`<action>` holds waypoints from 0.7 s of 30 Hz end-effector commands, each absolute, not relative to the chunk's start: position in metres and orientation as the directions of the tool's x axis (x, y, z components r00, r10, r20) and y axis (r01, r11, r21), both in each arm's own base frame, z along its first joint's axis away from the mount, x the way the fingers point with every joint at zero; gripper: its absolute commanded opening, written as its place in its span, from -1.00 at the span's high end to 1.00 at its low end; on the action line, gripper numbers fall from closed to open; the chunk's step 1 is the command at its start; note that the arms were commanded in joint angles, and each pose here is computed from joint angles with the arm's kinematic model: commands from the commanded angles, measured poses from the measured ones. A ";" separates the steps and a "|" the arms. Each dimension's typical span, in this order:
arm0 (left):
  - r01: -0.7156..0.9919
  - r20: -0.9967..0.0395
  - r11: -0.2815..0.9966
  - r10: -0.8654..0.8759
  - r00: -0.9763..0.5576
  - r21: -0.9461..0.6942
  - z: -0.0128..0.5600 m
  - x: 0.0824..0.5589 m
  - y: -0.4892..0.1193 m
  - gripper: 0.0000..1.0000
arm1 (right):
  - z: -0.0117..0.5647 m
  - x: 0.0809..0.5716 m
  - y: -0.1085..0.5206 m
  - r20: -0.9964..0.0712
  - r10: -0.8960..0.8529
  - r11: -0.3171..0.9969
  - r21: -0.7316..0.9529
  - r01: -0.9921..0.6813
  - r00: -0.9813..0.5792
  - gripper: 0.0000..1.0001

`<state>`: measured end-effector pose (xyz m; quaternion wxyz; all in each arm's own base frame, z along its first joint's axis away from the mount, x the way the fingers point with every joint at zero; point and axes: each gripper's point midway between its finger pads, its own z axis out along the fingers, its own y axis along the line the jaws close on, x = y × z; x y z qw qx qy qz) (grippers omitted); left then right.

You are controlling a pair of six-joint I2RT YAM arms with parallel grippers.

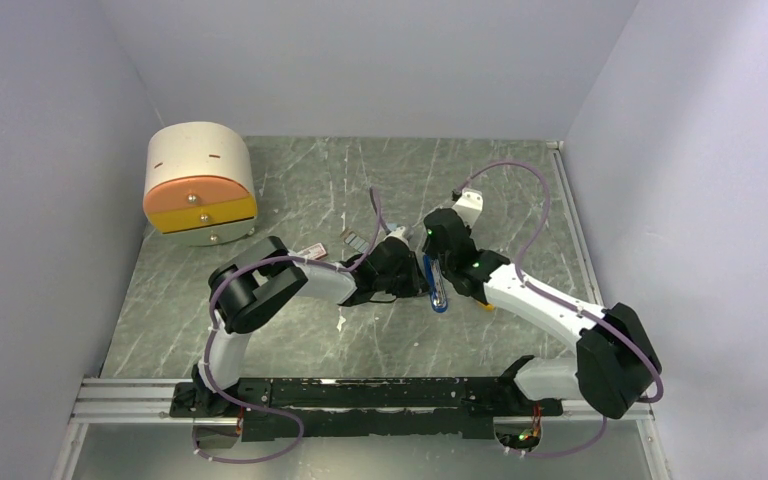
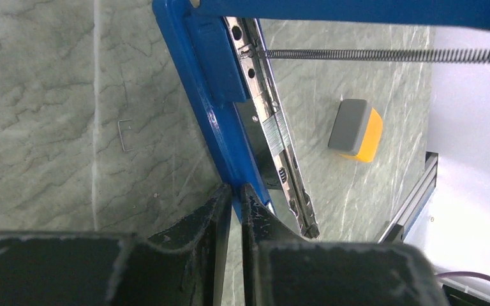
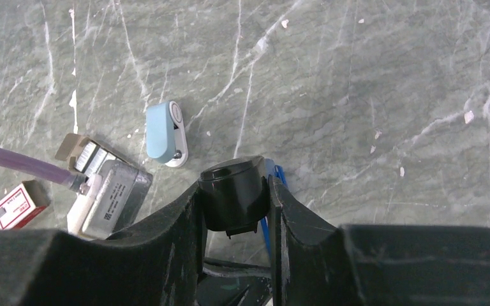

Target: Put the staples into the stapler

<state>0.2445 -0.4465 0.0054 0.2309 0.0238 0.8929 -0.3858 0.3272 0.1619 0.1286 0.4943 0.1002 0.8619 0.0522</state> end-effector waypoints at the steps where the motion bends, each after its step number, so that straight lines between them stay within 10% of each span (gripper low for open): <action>1: 0.104 -0.271 0.923 -0.001 -0.963 -0.371 -0.112 0.193 -0.357 0.64 | 0.059 0.273 0.162 -0.679 0.212 0.977 0.161 0.139 -0.703 0.70; 21: 0.097 -0.264 0.921 -0.006 -0.965 -0.376 -0.114 0.200 -0.357 0.65 | 0.034 0.251 0.152 -0.661 0.214 0.976 0.168 0.136 -0.719 0.73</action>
